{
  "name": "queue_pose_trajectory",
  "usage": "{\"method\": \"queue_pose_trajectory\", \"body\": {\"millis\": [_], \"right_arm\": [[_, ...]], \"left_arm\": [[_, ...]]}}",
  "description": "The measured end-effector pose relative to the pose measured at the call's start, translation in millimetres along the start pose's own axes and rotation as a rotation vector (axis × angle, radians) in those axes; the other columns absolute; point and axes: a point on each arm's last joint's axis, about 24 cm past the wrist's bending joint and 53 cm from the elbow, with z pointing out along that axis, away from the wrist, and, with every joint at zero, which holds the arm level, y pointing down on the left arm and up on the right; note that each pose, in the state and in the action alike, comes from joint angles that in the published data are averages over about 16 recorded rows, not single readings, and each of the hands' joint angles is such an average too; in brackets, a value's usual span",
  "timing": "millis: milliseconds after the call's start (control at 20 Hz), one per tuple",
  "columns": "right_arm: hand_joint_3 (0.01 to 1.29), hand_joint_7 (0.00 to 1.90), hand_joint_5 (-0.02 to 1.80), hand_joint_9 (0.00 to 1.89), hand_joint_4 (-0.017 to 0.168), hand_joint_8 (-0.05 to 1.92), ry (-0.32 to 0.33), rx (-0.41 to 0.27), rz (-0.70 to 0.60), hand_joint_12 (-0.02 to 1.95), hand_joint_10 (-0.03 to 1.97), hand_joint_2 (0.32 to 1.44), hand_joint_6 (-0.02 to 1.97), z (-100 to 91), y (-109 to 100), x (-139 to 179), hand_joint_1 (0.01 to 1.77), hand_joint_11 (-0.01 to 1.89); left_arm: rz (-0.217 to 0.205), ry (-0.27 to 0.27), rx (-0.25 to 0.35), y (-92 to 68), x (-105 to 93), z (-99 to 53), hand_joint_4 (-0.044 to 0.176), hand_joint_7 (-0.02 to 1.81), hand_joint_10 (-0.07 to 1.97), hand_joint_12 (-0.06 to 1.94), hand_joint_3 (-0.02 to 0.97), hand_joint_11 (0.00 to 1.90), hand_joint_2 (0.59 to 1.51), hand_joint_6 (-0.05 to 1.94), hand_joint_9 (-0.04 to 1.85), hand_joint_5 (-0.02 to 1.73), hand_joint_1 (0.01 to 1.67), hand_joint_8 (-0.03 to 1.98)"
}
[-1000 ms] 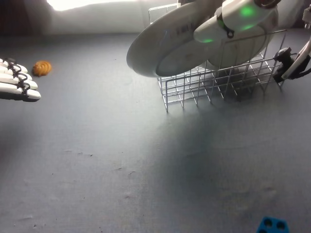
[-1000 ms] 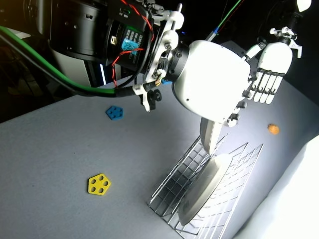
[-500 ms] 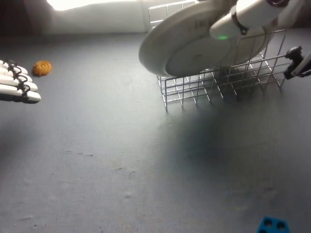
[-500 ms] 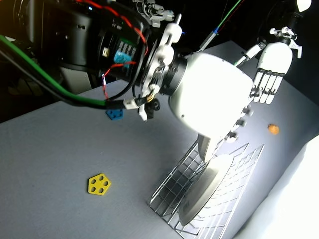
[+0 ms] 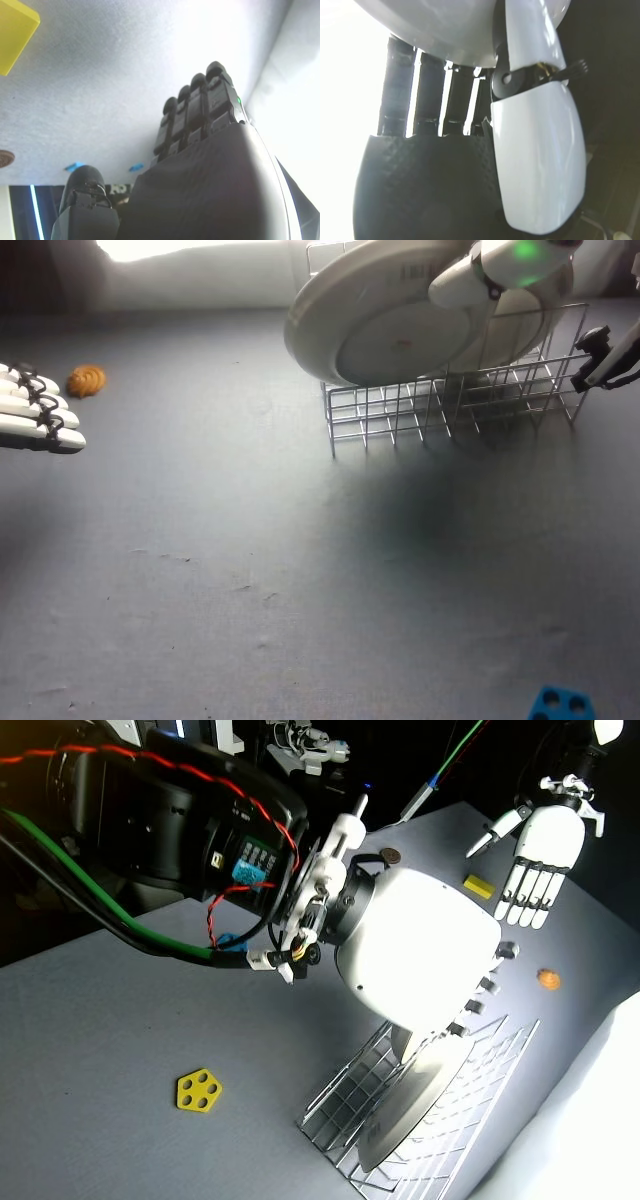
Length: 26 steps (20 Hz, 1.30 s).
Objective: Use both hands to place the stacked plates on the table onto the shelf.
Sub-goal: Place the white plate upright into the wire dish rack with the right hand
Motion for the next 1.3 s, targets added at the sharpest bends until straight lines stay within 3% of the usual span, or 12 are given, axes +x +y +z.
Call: {"method": "queue_pose_trajectory", "body": {"millis": [1300], "right_arm": [[0.01, 1.08, 0.99, 1.00, -0.009, 0.74, -0.025, 0.055, -0.015, 1.14, 1.05, 0.97, 0.79, 16.1, -29.5, -0.3, 1.40, 0.75]], "left_arm": [[0.006, 0.012, 0.009, -3.2, 4.1, 4.4, 0.000, 0.02, 0.00, 0.00, 0.017, 0.02, 1.094, 0.02, 0.02, 0.02, 0.02, 0.00]]}}
